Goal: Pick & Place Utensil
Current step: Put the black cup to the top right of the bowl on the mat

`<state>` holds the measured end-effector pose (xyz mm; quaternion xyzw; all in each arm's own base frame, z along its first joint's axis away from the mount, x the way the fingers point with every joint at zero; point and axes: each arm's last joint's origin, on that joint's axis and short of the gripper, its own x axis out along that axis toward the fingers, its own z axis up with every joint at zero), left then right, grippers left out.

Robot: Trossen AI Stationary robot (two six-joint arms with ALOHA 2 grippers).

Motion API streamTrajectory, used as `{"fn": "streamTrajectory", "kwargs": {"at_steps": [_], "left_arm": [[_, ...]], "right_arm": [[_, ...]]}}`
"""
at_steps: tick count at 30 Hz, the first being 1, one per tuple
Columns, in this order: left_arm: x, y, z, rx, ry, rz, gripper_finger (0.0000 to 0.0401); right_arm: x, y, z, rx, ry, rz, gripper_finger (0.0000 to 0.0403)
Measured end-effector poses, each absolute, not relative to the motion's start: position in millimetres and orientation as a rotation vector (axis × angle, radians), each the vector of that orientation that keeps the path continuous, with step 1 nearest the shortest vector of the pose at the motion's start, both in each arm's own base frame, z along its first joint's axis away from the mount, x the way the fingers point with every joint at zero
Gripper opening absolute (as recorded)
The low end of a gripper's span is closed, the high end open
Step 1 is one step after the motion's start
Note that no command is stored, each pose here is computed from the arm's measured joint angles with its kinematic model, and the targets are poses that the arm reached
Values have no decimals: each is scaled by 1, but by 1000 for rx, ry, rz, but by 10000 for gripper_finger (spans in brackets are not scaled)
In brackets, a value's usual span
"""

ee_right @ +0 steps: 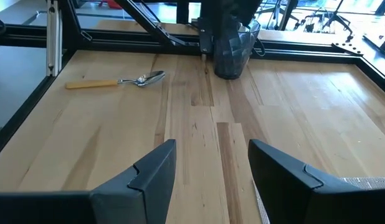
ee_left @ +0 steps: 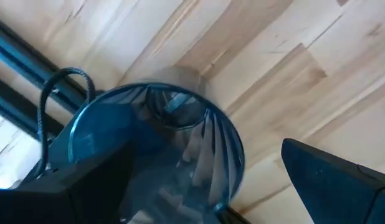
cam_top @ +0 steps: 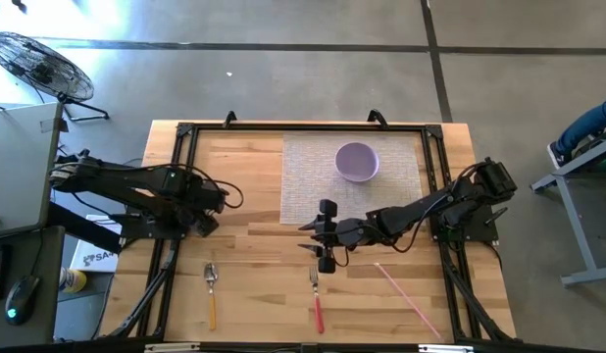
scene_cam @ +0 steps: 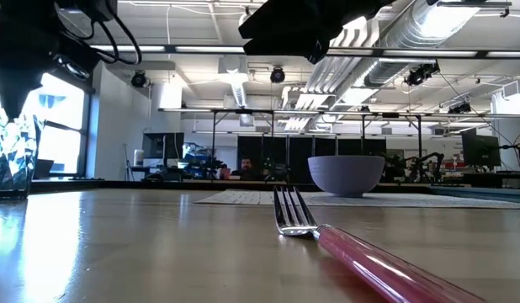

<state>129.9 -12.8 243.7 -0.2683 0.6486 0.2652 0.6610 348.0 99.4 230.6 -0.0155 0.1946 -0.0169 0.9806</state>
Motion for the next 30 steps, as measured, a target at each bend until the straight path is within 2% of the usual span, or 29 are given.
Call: {"fn": "streamTrajectory", "kwargs": {"at_steps": [7, 18, 27, 30], "left_arm": [[133, -19, 247, -577, 1446, 560, 397], [131, -31, 247, -570, 1418, 602, 397], [146, -36, 233, -509, 1516, 644, 397], [154, -39, 227, -464, 1536, 605, 397]], "right_arm": [[349, 96, 231, -29, 392, -40, 195], [349, 96, 230, -28, 394, -36, 195], [349, 95, 231, -26, 388, -39, 195], [350, 95, 231, -26, 389, -40, 195]]}}
